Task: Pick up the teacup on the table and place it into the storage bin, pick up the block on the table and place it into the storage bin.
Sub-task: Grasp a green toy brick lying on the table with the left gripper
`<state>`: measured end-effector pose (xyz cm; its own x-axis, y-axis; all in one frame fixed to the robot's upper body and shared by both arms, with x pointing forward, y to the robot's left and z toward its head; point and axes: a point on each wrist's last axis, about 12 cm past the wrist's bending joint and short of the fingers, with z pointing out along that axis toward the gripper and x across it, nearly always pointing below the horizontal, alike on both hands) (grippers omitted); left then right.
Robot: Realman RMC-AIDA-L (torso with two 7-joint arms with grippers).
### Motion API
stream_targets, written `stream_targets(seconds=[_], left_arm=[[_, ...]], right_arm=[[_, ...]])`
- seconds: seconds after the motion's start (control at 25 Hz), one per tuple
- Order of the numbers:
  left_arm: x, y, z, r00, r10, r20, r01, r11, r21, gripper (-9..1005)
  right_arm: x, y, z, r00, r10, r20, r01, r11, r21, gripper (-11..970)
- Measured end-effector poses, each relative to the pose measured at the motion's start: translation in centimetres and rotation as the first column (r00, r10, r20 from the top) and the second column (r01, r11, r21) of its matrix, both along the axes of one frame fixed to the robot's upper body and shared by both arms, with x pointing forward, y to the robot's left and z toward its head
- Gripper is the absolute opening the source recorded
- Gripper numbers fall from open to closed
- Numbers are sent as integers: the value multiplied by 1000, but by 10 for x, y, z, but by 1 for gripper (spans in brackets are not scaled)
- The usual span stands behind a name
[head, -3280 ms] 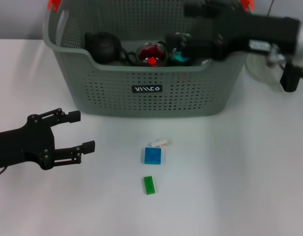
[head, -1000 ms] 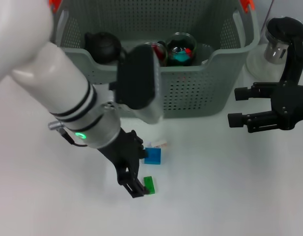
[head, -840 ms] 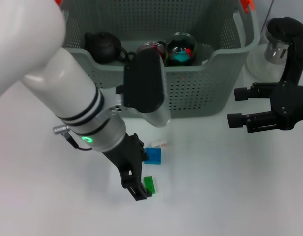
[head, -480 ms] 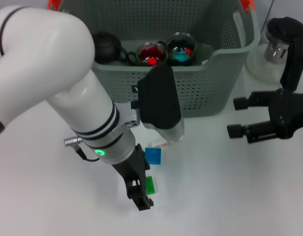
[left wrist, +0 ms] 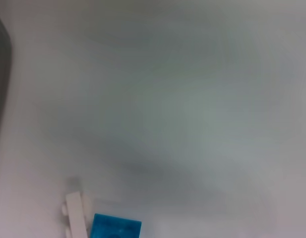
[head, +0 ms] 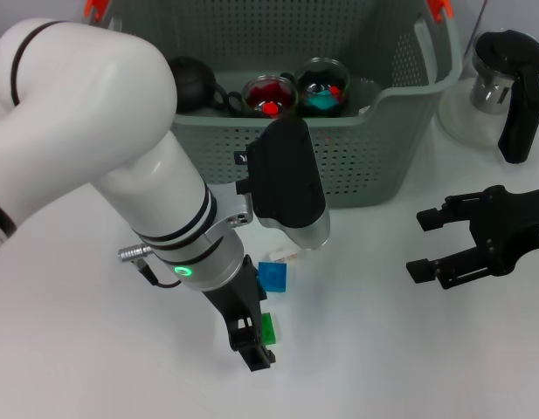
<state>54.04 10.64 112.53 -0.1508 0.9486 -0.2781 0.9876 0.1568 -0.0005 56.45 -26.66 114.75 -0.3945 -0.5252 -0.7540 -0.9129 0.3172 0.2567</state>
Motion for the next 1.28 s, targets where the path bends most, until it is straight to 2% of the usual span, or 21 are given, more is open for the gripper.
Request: stream_targets(seconds=[0.24,1.0,1.24,1.28], left_arm=[[-1,-2,-1,1000,0,-2,0,1000,5,819],[-3,-17,-9,1000,4,-2,-4,999,53,818],[-1,-18,-10,1000,19,16,-20,998,66,680],[-1,-18,-10,1000,20,17,-22,998,67,681]], right_arm=[[3,1,-2,1000,-8,5,8,999,-38,925],[4,5,-5,1000,-17,9,17,999,-35,925],[4,6,-5,1000,-14,9,15,999,-32,925],[4,6,-5,1000,-14,9,15,999,-32,925]])
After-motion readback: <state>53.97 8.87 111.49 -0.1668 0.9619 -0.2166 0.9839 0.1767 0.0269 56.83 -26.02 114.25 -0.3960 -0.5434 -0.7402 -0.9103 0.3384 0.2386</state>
